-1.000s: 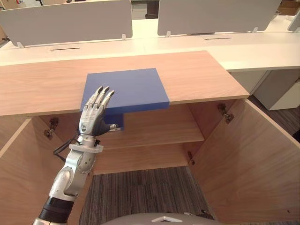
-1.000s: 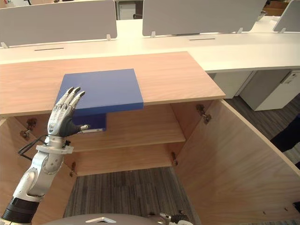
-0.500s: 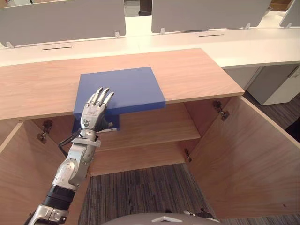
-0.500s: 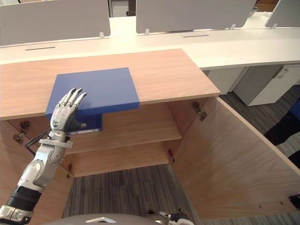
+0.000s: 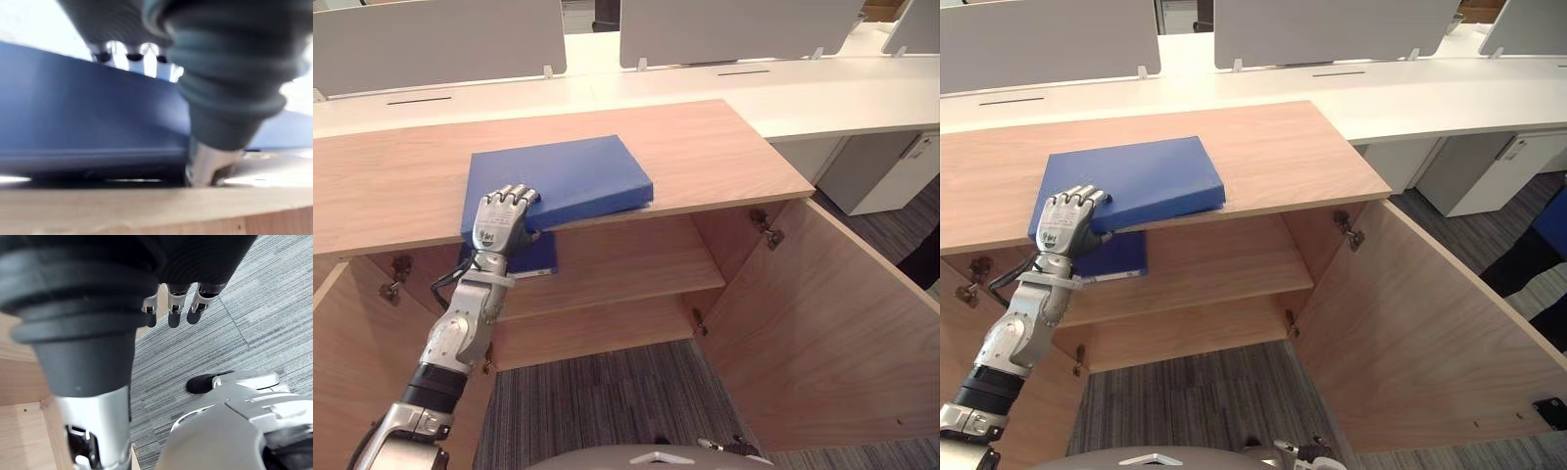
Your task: Walk over to the cabinet, pick up the folder, carry it to the office cabinet, place the folder inside the office cabinet, then close the office cabinet door
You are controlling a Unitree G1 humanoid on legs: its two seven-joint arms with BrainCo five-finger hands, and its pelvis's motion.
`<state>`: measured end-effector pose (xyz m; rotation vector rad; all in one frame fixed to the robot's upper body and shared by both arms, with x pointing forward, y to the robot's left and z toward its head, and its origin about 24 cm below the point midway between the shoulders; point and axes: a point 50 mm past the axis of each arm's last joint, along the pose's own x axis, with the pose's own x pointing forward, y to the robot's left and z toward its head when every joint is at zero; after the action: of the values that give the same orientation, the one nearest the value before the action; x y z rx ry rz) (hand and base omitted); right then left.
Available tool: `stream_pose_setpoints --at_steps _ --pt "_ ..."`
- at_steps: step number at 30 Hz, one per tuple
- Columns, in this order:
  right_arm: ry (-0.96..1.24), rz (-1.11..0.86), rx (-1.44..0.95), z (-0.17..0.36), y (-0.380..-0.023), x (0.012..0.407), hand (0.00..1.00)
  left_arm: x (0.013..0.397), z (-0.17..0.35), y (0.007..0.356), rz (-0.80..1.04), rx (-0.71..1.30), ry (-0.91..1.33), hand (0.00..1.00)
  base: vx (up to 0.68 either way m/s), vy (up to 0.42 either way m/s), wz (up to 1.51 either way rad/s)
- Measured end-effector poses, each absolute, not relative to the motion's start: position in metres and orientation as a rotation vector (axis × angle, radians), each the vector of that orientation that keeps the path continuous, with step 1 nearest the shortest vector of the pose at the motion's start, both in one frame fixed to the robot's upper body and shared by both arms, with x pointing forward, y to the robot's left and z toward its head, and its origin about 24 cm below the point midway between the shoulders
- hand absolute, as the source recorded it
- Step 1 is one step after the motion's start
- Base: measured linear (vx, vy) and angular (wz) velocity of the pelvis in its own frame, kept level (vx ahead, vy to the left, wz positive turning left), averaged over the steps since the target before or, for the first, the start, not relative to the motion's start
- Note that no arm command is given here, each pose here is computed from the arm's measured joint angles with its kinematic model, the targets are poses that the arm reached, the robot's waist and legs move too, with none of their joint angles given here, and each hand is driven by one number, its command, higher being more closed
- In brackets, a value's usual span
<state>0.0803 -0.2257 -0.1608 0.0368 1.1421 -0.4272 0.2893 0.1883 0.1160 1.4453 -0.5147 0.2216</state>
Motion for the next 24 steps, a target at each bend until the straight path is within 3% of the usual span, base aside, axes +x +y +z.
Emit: stream_pose_setpoints --at_steps 12,17,24 --pt "1.112 -0.445 0.075 -0.159 -0.225 0.087 0.0 0.279 0.142 0.19 0.326 1.375 -0.618 1.0 0.0 -0.004 -0.02" --pt "1.063 -0.426 0.079 -0.156 -0.221 0.095 0.0 0.258 0.16 0.184 0.402 1.206 -0.721 1.0 -0.01 -0.013 -0.04" --pt "0.806 -0.422 0.169 -0.131 -0.211 0.132 0.0 0.225 0.184 0.167 0.491 0.918 -0.879 1.0 -0.02 -0.018 -0.07"
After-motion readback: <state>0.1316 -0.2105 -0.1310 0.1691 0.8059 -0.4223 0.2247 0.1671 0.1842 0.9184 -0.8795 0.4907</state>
